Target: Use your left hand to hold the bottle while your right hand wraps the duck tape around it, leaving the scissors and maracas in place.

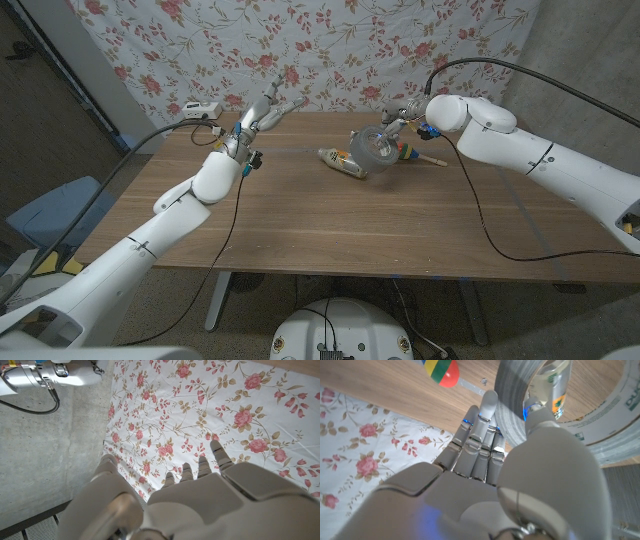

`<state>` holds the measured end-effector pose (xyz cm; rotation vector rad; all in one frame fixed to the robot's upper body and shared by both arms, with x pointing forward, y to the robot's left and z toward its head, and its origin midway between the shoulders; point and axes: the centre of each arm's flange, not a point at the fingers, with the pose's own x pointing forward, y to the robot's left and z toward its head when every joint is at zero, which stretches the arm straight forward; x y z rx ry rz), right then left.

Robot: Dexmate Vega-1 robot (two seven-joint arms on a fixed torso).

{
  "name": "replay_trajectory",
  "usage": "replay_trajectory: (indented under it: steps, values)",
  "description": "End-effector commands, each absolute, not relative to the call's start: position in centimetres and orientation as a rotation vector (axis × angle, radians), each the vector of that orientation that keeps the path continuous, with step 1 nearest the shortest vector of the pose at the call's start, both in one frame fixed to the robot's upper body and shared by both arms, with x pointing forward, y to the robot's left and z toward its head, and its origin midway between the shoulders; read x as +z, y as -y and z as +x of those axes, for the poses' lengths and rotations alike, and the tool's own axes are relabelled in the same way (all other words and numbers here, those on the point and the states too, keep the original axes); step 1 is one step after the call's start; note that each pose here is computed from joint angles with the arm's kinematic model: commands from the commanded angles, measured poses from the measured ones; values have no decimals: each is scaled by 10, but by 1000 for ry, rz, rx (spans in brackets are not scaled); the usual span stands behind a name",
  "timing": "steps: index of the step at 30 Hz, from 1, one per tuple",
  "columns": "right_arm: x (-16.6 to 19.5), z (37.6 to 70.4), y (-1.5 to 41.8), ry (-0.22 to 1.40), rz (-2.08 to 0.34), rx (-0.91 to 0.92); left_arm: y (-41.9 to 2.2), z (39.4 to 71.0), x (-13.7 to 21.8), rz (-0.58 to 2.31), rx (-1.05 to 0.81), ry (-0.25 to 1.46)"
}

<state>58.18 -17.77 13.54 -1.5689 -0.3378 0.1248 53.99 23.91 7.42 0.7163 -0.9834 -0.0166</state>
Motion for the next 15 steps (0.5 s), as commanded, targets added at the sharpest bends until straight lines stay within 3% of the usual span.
replay_trajectory:
  steps: [1,15]
  values:
    - [151,570,168,345,-1777,-74,-244,543,73,712,-17,979]
    - [144,573,165,337,-1777,-121,-249,542,69,708,-27,985]
